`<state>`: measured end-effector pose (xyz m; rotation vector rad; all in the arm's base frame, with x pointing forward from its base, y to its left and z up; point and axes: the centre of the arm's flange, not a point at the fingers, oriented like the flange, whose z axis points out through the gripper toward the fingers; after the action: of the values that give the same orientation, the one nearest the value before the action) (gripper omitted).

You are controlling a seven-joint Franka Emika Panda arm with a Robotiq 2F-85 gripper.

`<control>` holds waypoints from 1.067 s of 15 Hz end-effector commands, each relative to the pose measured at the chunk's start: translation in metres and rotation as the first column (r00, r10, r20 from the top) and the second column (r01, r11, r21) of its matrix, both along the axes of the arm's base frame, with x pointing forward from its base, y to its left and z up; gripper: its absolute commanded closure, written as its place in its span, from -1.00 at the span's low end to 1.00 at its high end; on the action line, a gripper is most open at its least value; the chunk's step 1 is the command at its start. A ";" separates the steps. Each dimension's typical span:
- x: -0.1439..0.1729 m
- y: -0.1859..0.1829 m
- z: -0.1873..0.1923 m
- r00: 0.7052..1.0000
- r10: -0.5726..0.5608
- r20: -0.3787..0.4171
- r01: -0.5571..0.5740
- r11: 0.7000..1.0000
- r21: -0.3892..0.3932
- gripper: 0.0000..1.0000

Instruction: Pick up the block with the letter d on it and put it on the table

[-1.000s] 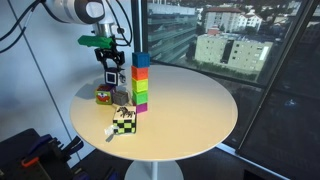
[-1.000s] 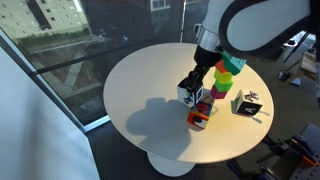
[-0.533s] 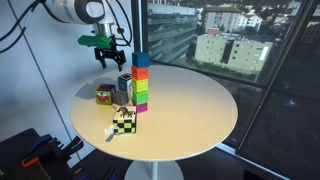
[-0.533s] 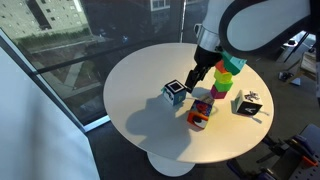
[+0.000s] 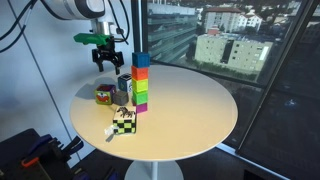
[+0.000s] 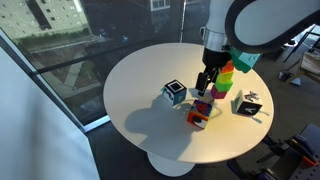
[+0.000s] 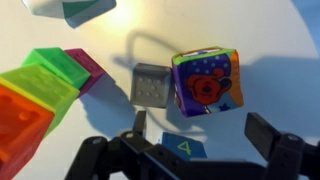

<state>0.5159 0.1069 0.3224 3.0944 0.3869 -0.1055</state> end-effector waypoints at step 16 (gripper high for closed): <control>-0.065 -0.055 0.094 0.982 -0.158 -0.106 0.150 0.985 -0.084 -1.00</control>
<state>0.4694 0.0622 0.3967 3.0321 0.1655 -0.3232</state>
